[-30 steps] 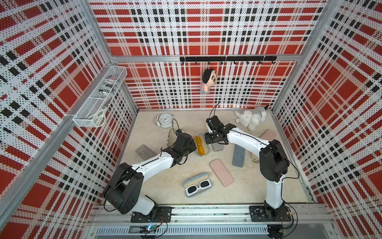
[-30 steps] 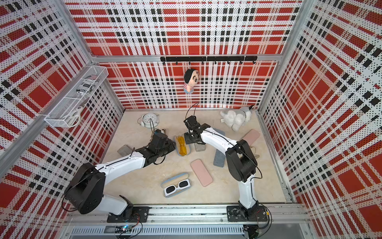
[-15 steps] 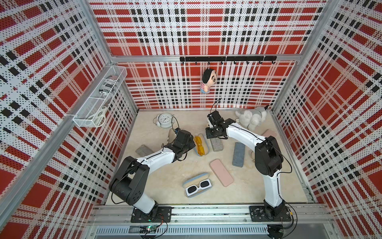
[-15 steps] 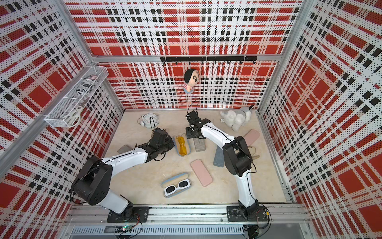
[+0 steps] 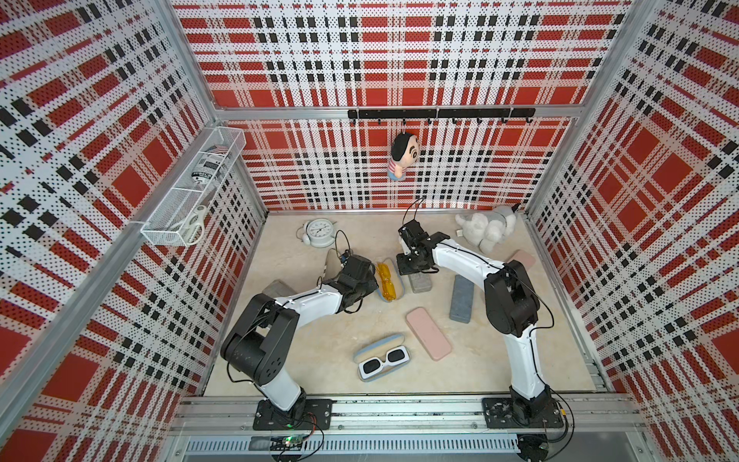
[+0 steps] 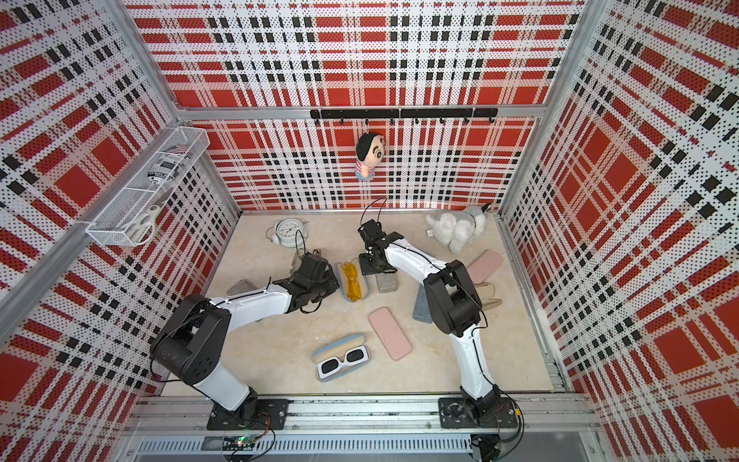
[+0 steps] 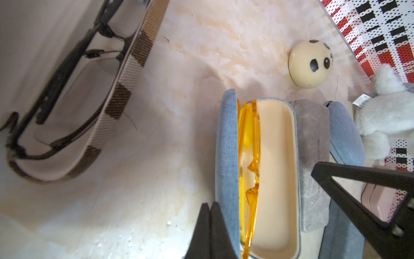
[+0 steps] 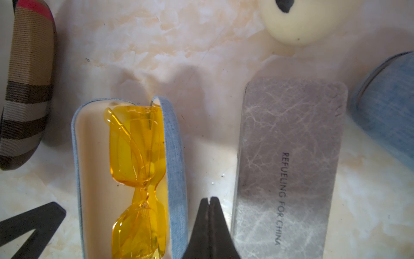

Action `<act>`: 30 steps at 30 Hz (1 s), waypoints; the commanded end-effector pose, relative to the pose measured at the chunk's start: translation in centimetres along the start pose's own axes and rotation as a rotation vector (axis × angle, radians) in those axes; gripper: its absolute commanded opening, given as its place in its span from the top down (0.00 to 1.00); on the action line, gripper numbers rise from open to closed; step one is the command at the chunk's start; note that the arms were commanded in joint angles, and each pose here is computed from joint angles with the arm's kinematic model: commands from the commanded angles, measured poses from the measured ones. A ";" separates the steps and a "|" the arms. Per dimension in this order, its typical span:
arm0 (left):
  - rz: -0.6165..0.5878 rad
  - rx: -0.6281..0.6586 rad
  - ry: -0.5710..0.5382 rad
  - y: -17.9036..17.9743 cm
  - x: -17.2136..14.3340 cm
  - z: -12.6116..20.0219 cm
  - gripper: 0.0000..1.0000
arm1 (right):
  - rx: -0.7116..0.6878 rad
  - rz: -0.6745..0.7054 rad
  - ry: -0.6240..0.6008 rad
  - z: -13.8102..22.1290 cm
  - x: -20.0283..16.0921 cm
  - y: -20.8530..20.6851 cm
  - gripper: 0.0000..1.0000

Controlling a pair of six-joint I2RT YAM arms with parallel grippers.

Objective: Close the glasses case
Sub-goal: Close the glasses case at the center of the board.

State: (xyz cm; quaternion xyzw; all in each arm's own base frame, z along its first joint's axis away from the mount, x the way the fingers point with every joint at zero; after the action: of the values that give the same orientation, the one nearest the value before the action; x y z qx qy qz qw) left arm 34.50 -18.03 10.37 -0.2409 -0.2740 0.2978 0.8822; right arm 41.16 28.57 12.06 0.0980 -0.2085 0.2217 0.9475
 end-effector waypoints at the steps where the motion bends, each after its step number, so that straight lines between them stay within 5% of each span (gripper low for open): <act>1: -0.007 0.026 0.012 1.0 -0.3 -0.6 1.00 | 0.016 0.006 0.045 -1.3 -1.1 0.1 1.00; 30: -0.045 0.021 0.066 -0.7 -0.5 -3.8 1.00 | 0.028 0.051 0.080 -2.3 -1.2 2.4 1.00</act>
State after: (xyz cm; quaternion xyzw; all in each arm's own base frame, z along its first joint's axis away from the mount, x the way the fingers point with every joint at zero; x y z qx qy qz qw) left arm 36.11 -19.46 7.55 -0.2295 -0.2431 0.2829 0.8990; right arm 39.88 30.03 9.50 0.0929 -0.1688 0.2420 0.9510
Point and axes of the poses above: each gripper's point midway between its finger pads, its own z axis back along the fingers, its own y axis along the line the jaws close on, x = y × z, the point moved 5 cm from there along z, back along the fingers, and after that the axes turned 11 degrees about z, right-handed, at the moved point
